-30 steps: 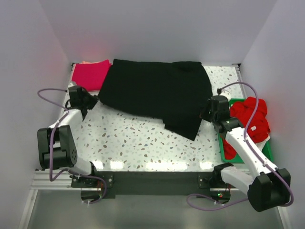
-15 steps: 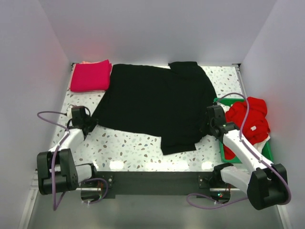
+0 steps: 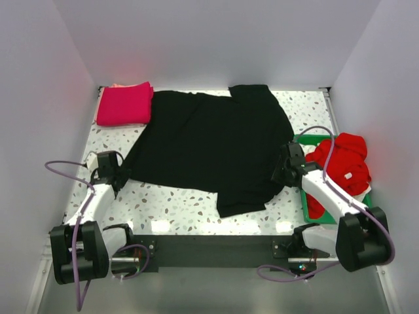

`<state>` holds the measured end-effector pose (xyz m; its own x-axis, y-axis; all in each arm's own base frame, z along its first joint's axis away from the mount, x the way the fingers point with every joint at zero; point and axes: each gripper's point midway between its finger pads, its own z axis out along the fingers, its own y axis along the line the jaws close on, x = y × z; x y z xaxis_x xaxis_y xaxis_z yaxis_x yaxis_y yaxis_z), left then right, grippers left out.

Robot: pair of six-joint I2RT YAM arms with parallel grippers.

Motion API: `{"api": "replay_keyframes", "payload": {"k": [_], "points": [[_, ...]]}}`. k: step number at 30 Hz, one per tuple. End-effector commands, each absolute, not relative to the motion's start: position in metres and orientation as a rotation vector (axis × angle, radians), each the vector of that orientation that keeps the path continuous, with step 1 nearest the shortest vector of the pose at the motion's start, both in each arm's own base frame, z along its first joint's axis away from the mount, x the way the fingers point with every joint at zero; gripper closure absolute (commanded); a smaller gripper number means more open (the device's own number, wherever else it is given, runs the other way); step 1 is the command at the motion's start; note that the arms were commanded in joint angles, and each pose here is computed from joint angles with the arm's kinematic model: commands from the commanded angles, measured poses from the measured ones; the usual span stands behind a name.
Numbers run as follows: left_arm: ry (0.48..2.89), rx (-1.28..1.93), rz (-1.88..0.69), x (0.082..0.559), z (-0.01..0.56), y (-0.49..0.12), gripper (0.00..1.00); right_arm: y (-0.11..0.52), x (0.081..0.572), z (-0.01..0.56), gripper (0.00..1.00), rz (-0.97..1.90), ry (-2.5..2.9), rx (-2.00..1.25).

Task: Fold and stack the t-shirts
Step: Flatten the tshirt out

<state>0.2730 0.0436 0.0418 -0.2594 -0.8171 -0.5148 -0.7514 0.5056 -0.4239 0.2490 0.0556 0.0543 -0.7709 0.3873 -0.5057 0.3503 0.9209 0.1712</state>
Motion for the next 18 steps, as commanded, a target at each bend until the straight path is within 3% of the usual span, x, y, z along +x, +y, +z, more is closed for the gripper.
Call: {"api": "replay_keyframes", "payload": {"k": [1, 11, 18], "points": [[2.004, -1.398, 0.039, 0.247, 0.034, 0.062, 1.0, 0.052, 0.281, 0.068, 0.65, 0.039, 2.468, 0.544], [1.92, -1.471, 0.059, 0.228, 0.03, 0.067, 1.0, 0.071, 0.338, 0.05, 0.62, 0.022, 2.564, 0.447], [1.98, -1.376, -0.029, 0.241, 0.031, 0.055, 1.0, 0.06, 0.31, 0.054, 0.59, -0.006, 2.546, 0.474]]}}
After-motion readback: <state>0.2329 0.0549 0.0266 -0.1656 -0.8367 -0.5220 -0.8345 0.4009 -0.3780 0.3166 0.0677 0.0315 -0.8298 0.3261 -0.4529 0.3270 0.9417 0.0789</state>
